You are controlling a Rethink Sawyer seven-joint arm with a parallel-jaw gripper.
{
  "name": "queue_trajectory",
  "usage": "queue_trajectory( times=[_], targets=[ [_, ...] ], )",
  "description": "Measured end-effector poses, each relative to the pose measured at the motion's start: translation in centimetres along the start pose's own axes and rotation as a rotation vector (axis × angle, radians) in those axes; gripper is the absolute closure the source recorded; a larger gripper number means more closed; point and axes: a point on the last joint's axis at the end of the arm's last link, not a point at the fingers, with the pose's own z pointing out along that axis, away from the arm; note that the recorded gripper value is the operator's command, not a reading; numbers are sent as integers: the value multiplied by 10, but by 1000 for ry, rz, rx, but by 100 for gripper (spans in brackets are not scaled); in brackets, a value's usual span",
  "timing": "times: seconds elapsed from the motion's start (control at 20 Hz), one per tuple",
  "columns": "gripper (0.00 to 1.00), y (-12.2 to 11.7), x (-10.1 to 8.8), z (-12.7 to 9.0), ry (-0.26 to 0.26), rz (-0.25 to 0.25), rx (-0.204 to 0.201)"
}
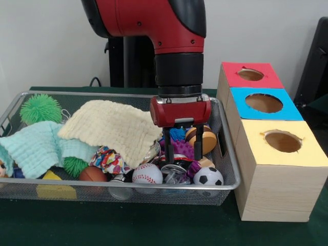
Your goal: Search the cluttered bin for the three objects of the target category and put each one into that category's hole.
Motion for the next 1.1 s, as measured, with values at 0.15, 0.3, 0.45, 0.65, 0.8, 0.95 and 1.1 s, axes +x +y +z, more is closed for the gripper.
queue_trajectory(
  times=[0.15, 0.3, 0.45, 0.65, 0.8, 0.95, 1.1],
  targets=[
    [0, -3, 4, 3, -1, 9, -12],
    [0, -11, 14, 10, 8, 24, -23],
    [0, -14, 21, 13, 17, 28, -26],
    [0, -16, 31, 19, 28, 31, -35],
    [0, -13, 34, 23, 31, 33, -46],
    [0, -9, 34, 27, 27, 46, -66],
    [0, -8, 34, 34, 18, 79, -99]
  ],
)
